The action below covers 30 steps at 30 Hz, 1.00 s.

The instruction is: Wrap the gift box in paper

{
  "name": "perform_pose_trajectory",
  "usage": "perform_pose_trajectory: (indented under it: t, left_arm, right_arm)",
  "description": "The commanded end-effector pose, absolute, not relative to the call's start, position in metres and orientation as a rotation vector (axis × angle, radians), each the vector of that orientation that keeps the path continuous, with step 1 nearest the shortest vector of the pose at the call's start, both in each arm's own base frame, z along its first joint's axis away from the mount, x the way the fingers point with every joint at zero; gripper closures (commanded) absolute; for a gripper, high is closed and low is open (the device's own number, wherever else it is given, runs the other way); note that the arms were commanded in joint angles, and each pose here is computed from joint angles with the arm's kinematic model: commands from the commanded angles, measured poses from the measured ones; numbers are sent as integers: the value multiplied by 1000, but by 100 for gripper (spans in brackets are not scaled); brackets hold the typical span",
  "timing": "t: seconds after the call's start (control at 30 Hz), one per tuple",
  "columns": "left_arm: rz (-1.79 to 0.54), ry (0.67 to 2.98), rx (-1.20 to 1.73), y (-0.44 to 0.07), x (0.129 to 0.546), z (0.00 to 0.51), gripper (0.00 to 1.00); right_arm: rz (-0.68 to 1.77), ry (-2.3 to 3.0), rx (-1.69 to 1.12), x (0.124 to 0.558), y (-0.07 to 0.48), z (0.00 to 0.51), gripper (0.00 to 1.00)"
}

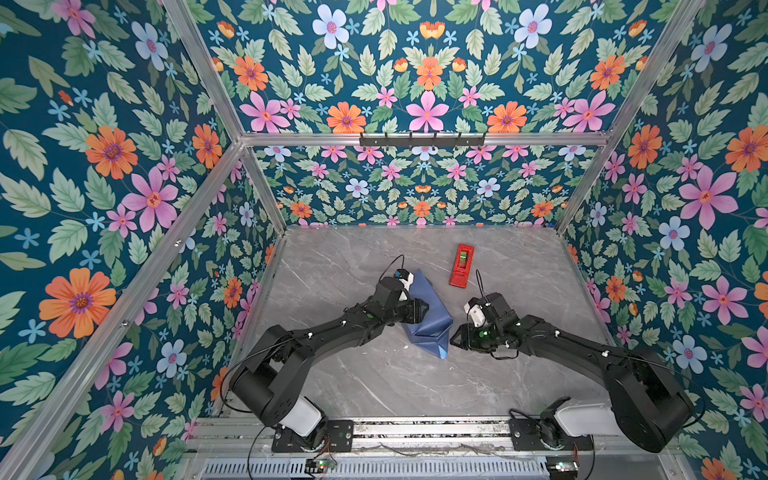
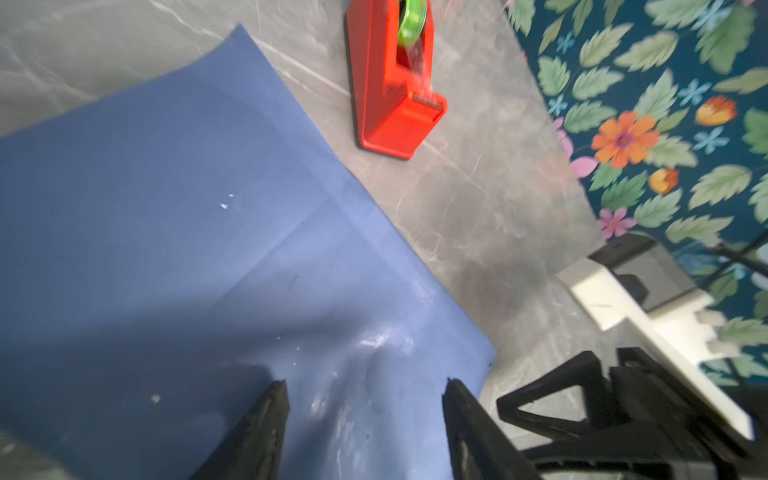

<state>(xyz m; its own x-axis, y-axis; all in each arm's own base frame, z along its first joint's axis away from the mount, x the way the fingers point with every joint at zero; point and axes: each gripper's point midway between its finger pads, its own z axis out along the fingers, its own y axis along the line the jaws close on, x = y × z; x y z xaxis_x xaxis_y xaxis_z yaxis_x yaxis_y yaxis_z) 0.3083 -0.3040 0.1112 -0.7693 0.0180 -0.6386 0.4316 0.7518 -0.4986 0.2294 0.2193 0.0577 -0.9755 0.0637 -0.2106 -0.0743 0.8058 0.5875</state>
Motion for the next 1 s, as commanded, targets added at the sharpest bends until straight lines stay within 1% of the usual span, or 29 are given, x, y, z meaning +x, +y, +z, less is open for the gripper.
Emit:
perform_pose_trajectory:
  t: [0.0, 0.13, 0.4, 0.57, 0.8, 0.97]
  left_arm:
    - [-850, 2385, 397, -304, 301, 91, 39]
    - [-844, 2403, 397, -302, 299, 83, 40]
    - [-830, 2394, 394, -298, 298, 84, 41]
    - [-840, 2385, 396, -299, 299, 85, 41]
    - [-847, 2377, 399, -299, 297, 88, 41]
    - [-845, 2376, 404, -299, 297, 87, 41]
  right_arm:
    - [1000, 2757, 54, 229, 228, 58, 48]
    - [1012, 2793, 73, 219, 237, 46, 51]
    - [1025, 2785, 187, 225, 240, 31, 56]
    - [1022, 2775, 207, 225, 243, 27, 58]
    - [986, 2755, 233, 230, 242, 23, 63]
    - [992, 2745, 246, 233, 245, 20, 69]
